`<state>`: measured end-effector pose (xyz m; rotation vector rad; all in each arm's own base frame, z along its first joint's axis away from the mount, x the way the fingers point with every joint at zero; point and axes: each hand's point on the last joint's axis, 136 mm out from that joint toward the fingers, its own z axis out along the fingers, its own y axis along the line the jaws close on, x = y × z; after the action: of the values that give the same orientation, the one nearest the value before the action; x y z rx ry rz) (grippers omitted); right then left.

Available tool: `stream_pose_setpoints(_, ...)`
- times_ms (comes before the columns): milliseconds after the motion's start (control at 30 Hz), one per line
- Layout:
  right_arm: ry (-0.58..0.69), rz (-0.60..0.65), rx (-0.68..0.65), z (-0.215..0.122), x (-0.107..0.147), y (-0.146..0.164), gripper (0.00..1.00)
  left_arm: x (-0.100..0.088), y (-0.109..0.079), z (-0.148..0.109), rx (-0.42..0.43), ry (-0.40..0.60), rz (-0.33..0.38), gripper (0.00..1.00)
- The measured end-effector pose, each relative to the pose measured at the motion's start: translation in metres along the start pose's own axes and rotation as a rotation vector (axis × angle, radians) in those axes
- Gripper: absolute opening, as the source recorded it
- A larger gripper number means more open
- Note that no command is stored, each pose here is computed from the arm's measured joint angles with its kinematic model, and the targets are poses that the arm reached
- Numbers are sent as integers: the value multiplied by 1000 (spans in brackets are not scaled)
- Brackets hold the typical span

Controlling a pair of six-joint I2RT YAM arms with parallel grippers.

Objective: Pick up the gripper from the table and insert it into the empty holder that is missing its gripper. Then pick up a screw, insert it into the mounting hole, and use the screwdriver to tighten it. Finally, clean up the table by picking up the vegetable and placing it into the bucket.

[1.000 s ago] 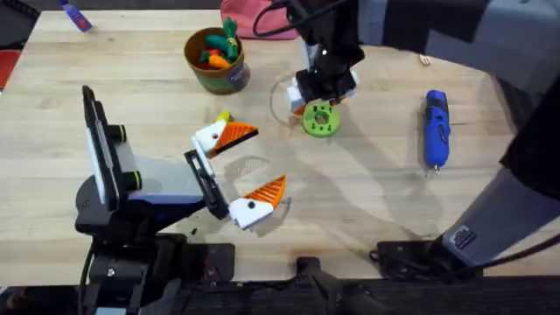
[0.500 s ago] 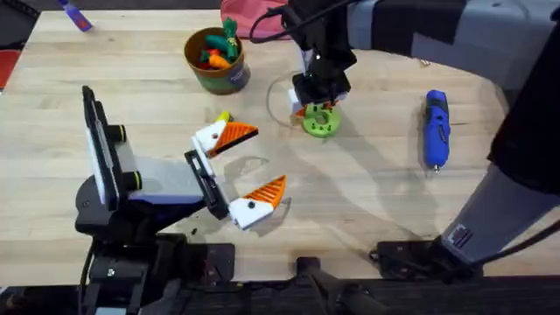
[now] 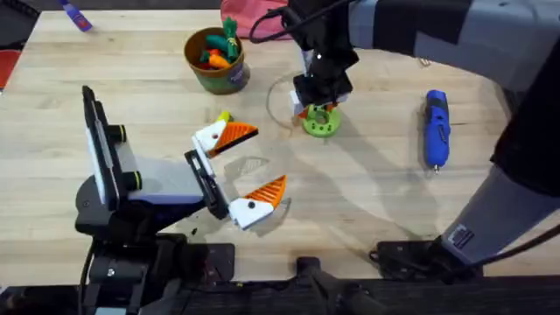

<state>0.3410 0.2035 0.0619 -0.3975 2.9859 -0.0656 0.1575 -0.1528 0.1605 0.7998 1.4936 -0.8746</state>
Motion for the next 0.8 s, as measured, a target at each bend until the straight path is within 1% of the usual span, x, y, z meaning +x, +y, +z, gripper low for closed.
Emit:
stream_pose_setpoints(233,-34,3,-11,-3,-7,2,397,0,0,0,0,0,0,985)
stream_pose_setpoints(467,-37,4,-12,-2,-8,2,379,0,0,0,0,0,0,985)
stream_pose_setpoints(567,-37,5,-12,-2,-8,2,300,0,0,0,0,0,0,985)
stream_pose_setpoints(600,-37,8,-12,-2,-8,2,290,0,0,0,0,0,0,985)
stream_pose_setpoints(800,-24,7,-8,-2,-5,1,285,0,0,0,0,0,0,985)
